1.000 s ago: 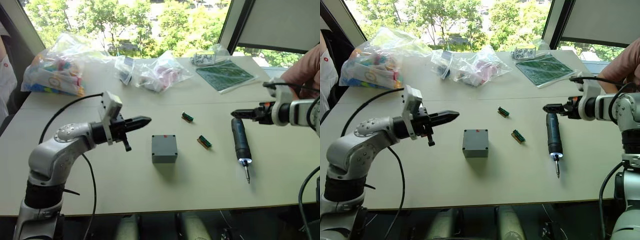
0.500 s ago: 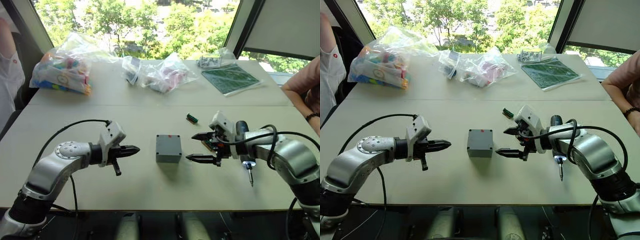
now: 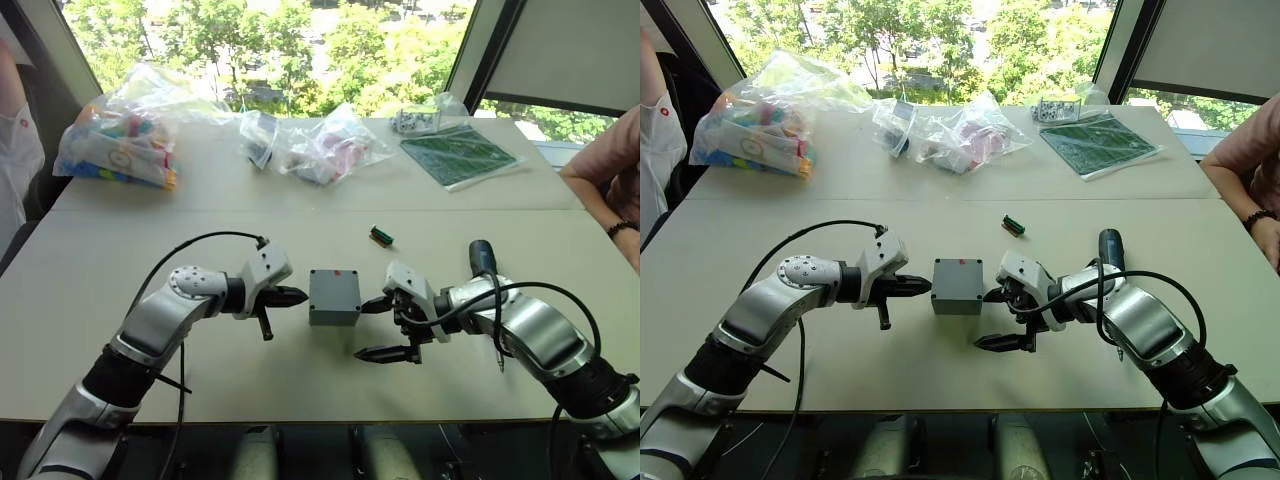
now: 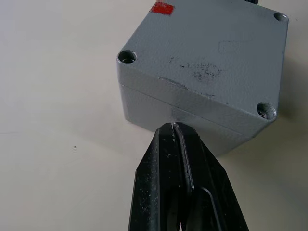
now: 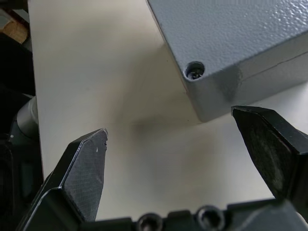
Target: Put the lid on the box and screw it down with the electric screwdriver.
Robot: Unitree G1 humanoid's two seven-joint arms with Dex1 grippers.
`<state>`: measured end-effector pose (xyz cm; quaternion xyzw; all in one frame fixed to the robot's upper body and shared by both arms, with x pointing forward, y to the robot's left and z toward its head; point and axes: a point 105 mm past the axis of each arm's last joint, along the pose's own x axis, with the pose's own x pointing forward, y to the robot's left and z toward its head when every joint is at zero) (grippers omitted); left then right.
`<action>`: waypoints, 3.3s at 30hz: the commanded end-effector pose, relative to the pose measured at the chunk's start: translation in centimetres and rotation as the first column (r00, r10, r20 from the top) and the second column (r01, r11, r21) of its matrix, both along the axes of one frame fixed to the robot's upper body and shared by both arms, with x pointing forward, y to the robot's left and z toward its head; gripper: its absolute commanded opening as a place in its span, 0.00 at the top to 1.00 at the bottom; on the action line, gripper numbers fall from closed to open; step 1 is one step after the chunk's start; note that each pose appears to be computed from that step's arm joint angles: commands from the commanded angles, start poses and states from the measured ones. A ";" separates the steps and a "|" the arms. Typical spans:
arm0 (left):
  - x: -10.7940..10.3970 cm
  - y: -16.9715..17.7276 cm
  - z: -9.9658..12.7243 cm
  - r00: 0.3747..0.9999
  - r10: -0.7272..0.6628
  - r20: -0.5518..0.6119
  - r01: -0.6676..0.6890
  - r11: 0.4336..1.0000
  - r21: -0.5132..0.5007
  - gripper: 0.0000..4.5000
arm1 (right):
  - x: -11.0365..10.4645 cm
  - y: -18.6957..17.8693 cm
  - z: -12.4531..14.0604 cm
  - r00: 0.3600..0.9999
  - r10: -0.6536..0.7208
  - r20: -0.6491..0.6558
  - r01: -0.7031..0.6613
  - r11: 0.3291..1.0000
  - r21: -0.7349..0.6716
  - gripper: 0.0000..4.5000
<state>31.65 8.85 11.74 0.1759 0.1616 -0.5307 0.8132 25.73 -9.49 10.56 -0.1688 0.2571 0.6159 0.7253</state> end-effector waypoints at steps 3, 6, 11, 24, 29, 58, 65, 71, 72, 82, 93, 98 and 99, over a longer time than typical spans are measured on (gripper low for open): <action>0.7 -0.3 1.7 0.996 -0.006 0.092 0.008 1.000 -0.020 1.00 | -1.6 1.0 2.4 0.997 0.070 0.024 -0.071 0.996 0.056 0.01; 0.8 1.1 1.9 0.994 0.045 0.103 -0.044 0.999 -0.013 1.00 | -1.0 0.1 3.0 0.998 0.028 0.056 -0.030 0.999 0.038 0.01; -2.2 2.6 0.8 1.000 -0.010 0.025 0.008 0.998 0.055 1.00 | 3.0 -3.3 3.6 0.974 -0.097 0.205 0.111 0.992 -0.062 0.01; -2.5 0.2 0.2 0.999 -0.018 0.027 0.017 0.999 0.032 1.00 | 2.2 -0.7 2.7 0.984 0.079 0.157 -0.075 0.997 -0.032 0.01; -1.2 0.2 0.7 0.997 0.023 0.067 -0.024 1.000 0.014 1.00 | 0.8 -0.4 2.7 0.989 0.090 0.118 -0.090 0.996 -0.009 0.01; -2.0 1.9 8.0 0.997 0.071 0.041 -0.059 0.971 -0.232 1.00 | 17.1 -5.5 6.8 0.777 -0.571 0.266 0.484 0.811 0.328 0.01; -3.1 2.0 7.2 0.996 0.087 0.010 -0.083 0.968 -0.237 1.00 | 18.2 -4.2 5.3 0.797 -0.540 0.270 0.468 0.835 0.288 0.34; -3.5 2.2 6.8 0.994 0.107 -0.001 -0.104 0.966 -0.238 1.00 | 18.5 -4.0 4.6 0.800 -0.533 0.275 0.471 0.842 0.263 0.34; -3.5 2.2 6.8 0.994 0.109 -0.002 -0.106 0.965 -0.238 1.00 | 18.5 -4.0 4.5 0.800 -0.534 0.274 0.472 0.841 0.264 0.34; -3.6 2.3 5.9 0.994 0.112 -0.013 -0.112 0.972 -0.208 1.00 | 18.8 -3.5 4.0 0.794 -0.542 0.275 0.482 0.837 0.258 0.34; -3.6 2.4 5.6 0.994 0.109 -0.011 -0.109 0.975 -0.194 1.00 | 19.0 -3.2 4.2 0.784 -0.559 0.270 0.493 0.825 0.278 0.59; -3.7 2.4 5.5 0.994 0.109 -0.012 -0.109 0.975 -0.192 1.00 | 19.1 -3.3 3.9 0.779 -0.565 0.271 0.502 0.822 0.269 0.99; -3.7 2.4 5.5 0.994 0.109 -0.011 -0.110 0.975 -0.192 1.00 | 19.1 -3.3 3.9 0.780 -0.564 0.271 0.502 0.823 0.266 0.99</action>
